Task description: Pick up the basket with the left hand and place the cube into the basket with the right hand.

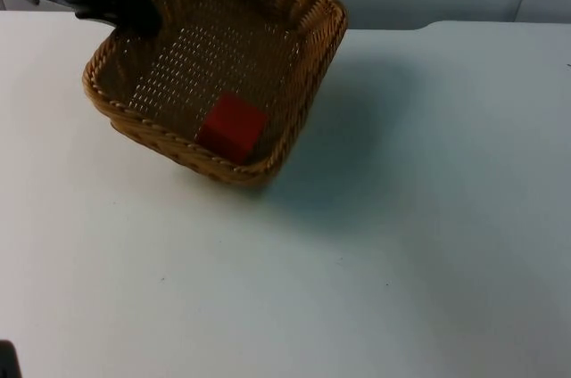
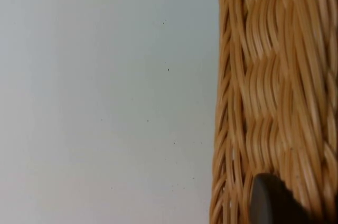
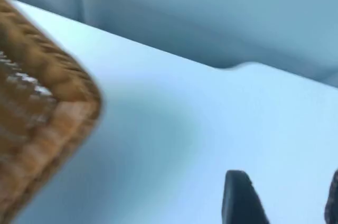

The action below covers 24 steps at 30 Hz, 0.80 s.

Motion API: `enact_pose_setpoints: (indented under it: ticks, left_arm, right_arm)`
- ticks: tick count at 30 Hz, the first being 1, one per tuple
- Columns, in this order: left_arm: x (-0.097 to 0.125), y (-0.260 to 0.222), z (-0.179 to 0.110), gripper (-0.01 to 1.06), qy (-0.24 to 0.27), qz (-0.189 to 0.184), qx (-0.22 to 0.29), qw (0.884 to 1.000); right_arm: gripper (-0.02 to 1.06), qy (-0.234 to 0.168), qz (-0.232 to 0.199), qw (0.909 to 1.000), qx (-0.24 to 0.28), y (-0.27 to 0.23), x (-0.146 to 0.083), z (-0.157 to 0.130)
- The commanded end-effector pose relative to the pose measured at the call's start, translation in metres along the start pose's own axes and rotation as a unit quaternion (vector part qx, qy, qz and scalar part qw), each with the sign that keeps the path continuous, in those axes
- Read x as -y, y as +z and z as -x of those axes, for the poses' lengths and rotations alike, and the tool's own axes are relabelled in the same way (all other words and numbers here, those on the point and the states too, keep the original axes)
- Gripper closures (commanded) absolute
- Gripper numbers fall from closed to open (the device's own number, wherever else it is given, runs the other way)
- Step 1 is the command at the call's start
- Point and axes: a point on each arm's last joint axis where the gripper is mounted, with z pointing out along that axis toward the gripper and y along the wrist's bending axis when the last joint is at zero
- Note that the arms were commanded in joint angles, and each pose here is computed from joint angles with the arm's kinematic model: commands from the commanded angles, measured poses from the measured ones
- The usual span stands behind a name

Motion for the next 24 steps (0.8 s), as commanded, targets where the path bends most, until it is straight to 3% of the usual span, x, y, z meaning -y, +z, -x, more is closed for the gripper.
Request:
enact_pose_setpoints:
  ticks: [1, 6, 9, 12, 13, 15, 16, 20, 24]
  left_arm:
    - [0.007, -0.008, 0.009, 1.05, -0.01, -0.007, 0.023, 1.0]
    - [0.007, -0.008, 0.009, 1.05, -0.01, -0.007, 0.024, 1.0]
    - [0.006, -0.008, 0.01, 1.05, -0.01, -0.004, 0.027, 1.0]
    - [0.004, -0.009, 0.012, 1.05, -0.01, 0.006, 0.041, 0.999]
    - [0.004, -0.009, 0.012, 1.05, -0.01, 0.006, 0.041, 0.999]
    - [0.003, -0.009, 0.014, 1.05, -0.011, 0.012, 0.05, 0.999]
    - [0.003, -0.009, 0.014, 1.05, -0.011, 0.015, 0.054, 0.998]
    - [0.006, -0.009, 0.013, 1.05, -0.033, -0.006, 0.045, 0.998]
    - [0.014, -0.009, 0.008, 1.05, -0.064, -0.048, 0.014, 0.997]
  right_arm:
    - [0.64, 0.028, -0.026, 0.9991, -0.02, -0.018, 0.031, -0.003]
    - [0.65, -0.008, -0.071, 0.9962, -0.051, -0.036, 0.059, -0.01]
    - [0.66, -0.003, -0.085, 0.995, -0.053, -0.045, 0.068, -0.012]
    - [0.81, 0.044, -0.096, 0.9935, -0.044, -0.064, 0.09, -0.015]
    - [0.81, 0.044, -0.096, 0.9935, -0.044, -0.064, 0.09, -0.015]
    - [1.01, 0.082, -0.105, 0.9901, -0.043, -0.076, 0.104, -0.018]
    - [1.05, 0.097, -0.111, 0.9881, -0.044, -0.083, 0.112, -0.021]
    - [1.05, 0.13, -0.122, 0.9833, -0.038, -0.105, 0.132, -0.028]
    - [1.05, 0.129, -0.13, 0.9826, -0.028, -0.117, 0.138, -0.029]
